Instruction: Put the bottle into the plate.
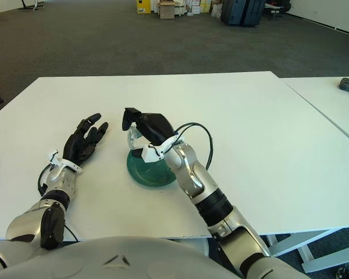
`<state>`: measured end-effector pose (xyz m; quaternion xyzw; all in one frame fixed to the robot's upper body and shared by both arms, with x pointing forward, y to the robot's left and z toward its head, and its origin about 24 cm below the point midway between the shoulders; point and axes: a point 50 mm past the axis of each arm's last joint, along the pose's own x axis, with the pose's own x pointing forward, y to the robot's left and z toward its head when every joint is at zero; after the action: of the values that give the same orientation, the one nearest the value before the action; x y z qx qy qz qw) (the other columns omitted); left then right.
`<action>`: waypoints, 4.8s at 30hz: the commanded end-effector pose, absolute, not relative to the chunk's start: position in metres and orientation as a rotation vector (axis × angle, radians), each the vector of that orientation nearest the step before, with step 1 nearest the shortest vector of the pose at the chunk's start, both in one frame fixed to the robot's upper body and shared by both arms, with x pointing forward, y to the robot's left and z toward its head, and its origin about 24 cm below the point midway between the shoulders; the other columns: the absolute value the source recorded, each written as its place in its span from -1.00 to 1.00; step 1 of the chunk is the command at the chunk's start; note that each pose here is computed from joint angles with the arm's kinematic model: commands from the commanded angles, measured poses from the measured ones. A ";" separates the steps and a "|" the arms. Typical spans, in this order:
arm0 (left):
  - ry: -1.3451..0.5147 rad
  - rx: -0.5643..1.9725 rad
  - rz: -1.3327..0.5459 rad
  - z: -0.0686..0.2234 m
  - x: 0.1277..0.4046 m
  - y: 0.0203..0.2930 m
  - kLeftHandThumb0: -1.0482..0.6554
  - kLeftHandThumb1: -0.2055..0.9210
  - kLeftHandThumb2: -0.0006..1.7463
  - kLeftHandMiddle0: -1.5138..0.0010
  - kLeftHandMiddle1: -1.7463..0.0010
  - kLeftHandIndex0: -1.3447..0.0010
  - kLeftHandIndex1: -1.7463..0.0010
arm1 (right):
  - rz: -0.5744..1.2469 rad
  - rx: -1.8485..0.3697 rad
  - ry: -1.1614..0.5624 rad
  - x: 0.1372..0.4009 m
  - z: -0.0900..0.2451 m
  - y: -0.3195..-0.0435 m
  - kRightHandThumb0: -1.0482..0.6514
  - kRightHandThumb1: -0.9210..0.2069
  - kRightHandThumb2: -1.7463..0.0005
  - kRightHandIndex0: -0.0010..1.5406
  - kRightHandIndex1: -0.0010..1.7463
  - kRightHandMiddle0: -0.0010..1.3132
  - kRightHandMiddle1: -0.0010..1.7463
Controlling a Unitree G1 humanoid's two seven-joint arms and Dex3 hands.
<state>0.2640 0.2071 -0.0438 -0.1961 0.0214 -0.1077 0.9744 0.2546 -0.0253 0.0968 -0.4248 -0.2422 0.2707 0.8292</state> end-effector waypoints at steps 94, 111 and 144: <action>0.113 -0.367 -0.164 -0.061 0.244 0.208 -0.41 1.00 -0.34 0.26 0.98 0.89 -0.03 | -0.088 -0.075 -0.285 0.329 0.059 -0.134 -0.54 -1.00 -0.09 -0.50 -0.96 -1.00 -0.10; 0.103 -0.374 -0.162 -0.059 0.245 0.211 -0.43 1.00 -0.37 0.26 0.98 0.91 -0.02 | -0.020 -0.072 -0.058 0.320 0.005 -0.152 -0.54 -1.00 -0.09 -0.44 -0.95 -0.98 -0.04; 0.104 -0.352 -0.156 -0.055 0.251 0.215 -0.45 1.00 -0.38 0.26 0.99 0.91 -0.03 | -0.043 0.043 0.087 0.299 -0.028 -0.162 -0.58 -1.00 -0.09 -0.51 -1.00 -1.00 -0.13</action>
<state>0.2616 0.2142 -0.0414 -0.1616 0.0153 -0.0899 0.9826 0.3002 -0.1589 -0.0272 0.0128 0.0421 -0.0145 0.9989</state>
